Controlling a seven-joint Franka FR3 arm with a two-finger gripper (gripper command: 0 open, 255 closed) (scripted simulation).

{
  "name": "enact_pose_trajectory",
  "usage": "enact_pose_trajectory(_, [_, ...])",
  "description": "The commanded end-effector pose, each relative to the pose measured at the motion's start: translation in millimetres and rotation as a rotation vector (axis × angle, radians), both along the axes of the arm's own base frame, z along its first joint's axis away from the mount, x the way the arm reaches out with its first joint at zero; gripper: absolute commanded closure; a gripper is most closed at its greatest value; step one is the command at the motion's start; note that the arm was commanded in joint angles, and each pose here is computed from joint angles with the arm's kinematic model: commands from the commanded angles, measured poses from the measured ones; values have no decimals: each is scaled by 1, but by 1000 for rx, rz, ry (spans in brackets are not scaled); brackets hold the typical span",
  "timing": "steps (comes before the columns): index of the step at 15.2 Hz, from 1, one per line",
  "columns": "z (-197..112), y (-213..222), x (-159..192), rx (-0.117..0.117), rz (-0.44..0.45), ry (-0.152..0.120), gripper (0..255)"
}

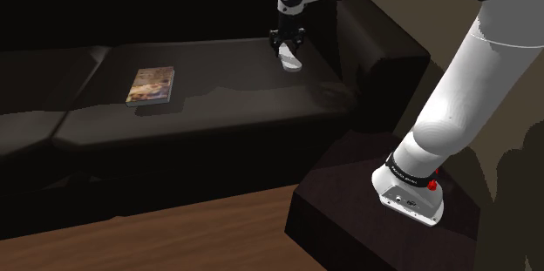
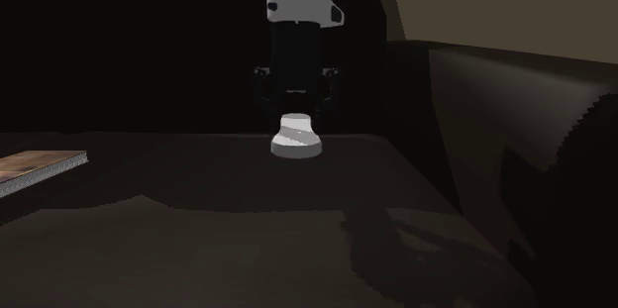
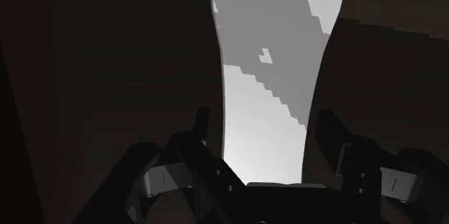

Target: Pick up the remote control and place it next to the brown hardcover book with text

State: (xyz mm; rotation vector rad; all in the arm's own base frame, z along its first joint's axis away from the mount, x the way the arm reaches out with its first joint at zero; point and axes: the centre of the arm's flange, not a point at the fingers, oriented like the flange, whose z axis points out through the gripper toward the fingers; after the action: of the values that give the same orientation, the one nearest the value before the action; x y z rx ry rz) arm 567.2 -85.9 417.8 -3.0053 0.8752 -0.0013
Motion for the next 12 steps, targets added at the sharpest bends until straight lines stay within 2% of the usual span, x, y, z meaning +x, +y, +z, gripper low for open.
enact_pose_trajectory(1, [7,0,0,0,0,0,255])
enact_pose_trajectory(12, [8,125,74,0,0,0,255])
